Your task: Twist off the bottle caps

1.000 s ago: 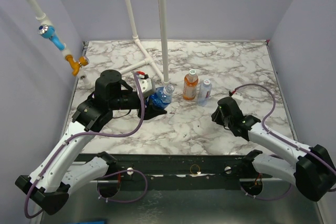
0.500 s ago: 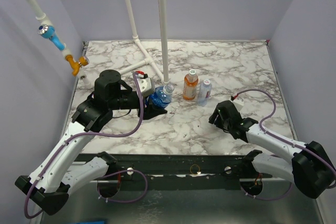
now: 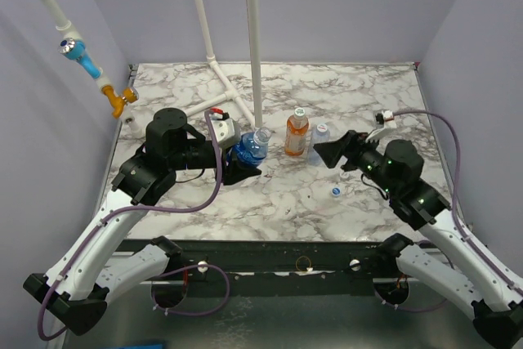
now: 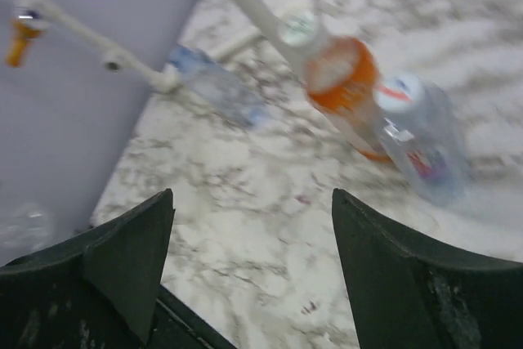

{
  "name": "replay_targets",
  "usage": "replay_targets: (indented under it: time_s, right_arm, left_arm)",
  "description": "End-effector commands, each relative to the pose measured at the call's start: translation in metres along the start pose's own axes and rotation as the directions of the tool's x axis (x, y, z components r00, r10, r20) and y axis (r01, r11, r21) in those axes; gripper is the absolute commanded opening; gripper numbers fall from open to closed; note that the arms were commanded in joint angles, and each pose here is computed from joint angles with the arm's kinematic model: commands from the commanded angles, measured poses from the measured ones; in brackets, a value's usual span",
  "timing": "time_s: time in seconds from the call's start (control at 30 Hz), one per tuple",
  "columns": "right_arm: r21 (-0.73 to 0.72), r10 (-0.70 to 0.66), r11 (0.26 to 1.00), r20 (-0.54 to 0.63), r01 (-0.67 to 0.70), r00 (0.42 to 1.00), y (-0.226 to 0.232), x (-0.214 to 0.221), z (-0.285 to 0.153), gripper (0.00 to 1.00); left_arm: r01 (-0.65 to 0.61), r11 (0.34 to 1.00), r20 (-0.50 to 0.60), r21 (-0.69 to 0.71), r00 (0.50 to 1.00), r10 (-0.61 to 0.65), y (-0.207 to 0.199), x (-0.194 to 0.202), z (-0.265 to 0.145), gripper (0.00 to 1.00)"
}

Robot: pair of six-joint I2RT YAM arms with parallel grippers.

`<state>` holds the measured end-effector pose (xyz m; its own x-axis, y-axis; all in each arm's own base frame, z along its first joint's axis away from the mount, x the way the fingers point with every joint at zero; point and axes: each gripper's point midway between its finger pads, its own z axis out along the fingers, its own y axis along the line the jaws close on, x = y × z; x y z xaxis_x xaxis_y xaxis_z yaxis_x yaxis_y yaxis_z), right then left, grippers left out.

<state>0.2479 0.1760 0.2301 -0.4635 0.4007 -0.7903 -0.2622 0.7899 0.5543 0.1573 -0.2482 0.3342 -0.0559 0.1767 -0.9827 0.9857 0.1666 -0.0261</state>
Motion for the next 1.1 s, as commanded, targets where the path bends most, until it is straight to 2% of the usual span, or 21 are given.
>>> replay_targets:
  time_s: [0.0,0.1,0.17,0.3,0.47,0.63,0.9,1.07]
  right_arm:
    - [-0.478,-0.234,0.844,0.082,0.245,0.969,0.116,-0.053,-0.040,0.84]
    - [-0.623,-0.269,0.737,0.083,0.260,0.960,0.156,-0.064,-0.052,0.89]
    - [-0.705,-0.257,0.657,0.123,0.267,0.959,0.180,-0.077,-0.062,0.91]
    - [-0.807,-0.211,0.522,0.192,0.276,0.958,0.214,-0.097,-0.077,0.94]
    - [-0.876,-0.176,0.400,0.215,0.269,0.961,0.239,-0.109,-0.078,0.97]
    - [-0.894,-0.164,0.353,0.231,0.276,0.959,0.252,-0.115,-0.069,0.97]
    - [-0.906,-0.189,0.322,0.224,0.276,0.956,0.268,-0.106,-0.053,0.97]
    - [-0.905,-0.212,0.332,0.202,0.265,0.956,0.273,-0.095,-0.041,0.92]
  left_arm:
    - [-0.001,1.000,0.029,-0.011,1.000,0.001,0.003,-0.007,0.002,0.00]
    - [0.009,1.000,0.029,-0.013,1.000,-0.008,0.005,-0.006,0.003,0.00]
    - [0.012,1.000,0.031,-0.013,0.999,-0.011,0.005,-0.007,0.003,0.00]
    - [0.020,1.000,0.036,-0.016,0.999,-0.020,0.005,-0.009,0.003,0.00]
    - [0.030,0.999,0.033,-0.018,0.999,-0.029,0.007,-0.009,0.005,0.00]
    - [0.043,0.999,0.028,-0.016,0.999,-0.042,0.008,-0.008,0.007,0.00]
    - [0.061,0.998,0.031,-0.022,0.998,-0.060,0.016,-0.009,0.013,0.00]
    - [0.062,0.997,0.038,-0.037,0.997,-0.061,0.021,-0.013,0.015,0.00]
